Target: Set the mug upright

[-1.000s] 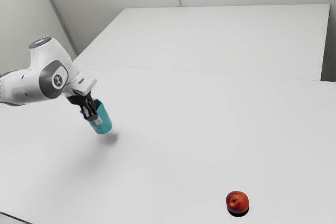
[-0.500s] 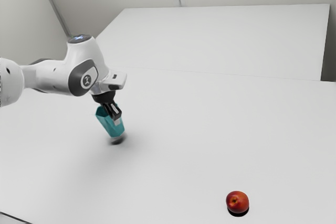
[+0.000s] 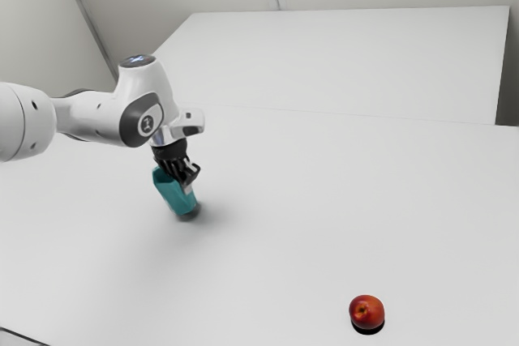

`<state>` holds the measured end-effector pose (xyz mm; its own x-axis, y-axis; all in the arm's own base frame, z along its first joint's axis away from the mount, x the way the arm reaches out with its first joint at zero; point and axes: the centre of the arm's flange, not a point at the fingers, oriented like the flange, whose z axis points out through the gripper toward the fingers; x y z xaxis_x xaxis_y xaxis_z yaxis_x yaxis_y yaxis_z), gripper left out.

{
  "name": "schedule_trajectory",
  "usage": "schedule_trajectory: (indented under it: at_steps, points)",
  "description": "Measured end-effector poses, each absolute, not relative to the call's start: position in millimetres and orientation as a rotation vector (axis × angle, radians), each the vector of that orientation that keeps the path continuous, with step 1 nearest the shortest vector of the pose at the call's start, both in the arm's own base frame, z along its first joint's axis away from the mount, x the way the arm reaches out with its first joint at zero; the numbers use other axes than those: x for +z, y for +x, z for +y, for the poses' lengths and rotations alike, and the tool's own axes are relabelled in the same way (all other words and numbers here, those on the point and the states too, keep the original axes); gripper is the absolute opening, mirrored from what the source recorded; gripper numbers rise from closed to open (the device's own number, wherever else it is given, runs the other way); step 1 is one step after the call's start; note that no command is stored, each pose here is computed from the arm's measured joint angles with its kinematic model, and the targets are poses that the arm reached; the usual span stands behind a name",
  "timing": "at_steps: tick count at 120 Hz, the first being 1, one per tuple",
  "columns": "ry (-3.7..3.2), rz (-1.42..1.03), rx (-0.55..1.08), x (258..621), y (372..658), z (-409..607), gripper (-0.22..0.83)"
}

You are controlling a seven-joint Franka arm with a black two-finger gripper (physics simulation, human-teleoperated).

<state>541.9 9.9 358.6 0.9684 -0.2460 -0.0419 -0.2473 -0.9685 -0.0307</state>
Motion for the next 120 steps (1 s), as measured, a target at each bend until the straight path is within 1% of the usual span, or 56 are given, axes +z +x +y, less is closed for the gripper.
schedule_trajectory:
  at_steps: [16,30,44,51,64,77,96,104,111,120]
  points:
    - [-3.083,0.345,0.059,356.9,547.5,2.7,-0.17]
    - [-3.088,0.312,0.061,356.0,548.5,-0.8,-0.12]
    - [-3.095,0.275,0.064,355.5,548.1,0.5,-0.05]
    - [-3.098,0.26,0.064,355.5,548.1,0.7,0.02]
    - [-3.107,0.232,0.049,361.2,547.4,1.0,0.23]
    - [-3.122,0.208,-0.019,385.2,543.5,0.9,0.36]
    - [-3.13,0.187,-0.114,418.5,544.3,0.3,0.47]
    - [-3.123,0.178,-0.172,443.3,563.0,0.7,0.5]
    - [-3.111,0.179,-0.225,472.6,586.6,0.9,0.53]
    - [-3.099,0.189,-0.27,509.1,604.2,-0.3,0.55]
